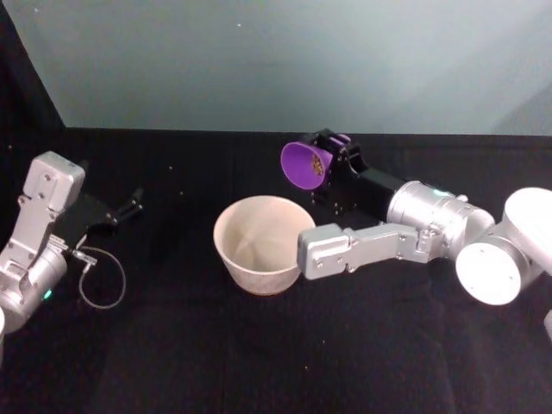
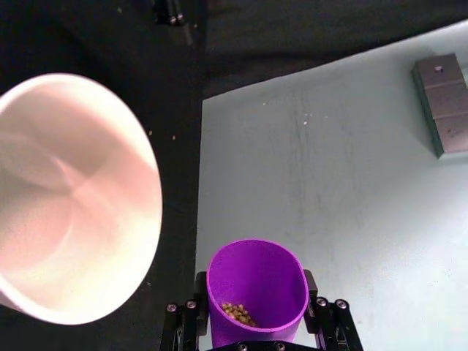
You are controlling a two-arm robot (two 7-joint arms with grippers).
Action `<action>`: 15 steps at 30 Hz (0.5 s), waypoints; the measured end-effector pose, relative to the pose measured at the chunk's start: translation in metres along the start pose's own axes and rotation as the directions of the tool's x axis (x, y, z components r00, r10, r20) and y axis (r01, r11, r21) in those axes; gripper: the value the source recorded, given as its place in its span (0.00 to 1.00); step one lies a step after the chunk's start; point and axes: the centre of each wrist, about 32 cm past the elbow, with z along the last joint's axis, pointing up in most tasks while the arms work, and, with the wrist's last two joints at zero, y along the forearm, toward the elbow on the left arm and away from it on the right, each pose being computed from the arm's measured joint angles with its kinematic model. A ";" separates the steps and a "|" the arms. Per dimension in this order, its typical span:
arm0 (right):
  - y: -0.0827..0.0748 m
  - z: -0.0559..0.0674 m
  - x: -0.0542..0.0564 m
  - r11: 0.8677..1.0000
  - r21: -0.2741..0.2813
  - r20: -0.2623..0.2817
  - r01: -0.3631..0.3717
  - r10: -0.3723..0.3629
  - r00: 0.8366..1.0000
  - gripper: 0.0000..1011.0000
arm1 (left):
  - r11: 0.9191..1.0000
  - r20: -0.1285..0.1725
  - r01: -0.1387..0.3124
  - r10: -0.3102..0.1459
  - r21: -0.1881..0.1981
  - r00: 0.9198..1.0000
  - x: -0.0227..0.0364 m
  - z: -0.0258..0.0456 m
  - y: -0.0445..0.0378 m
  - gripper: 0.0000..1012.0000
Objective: Pick up the cup and pour the mung beans from the cup into the bowl.
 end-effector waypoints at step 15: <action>0.001 0.015 -0.008 1.000 0.001 0.204 0.008 -0.008 0.979 0.72 | 1.000 0.000 0.000 0.000 0.000 1.000 0.0000 0.0000 0.0000 0.99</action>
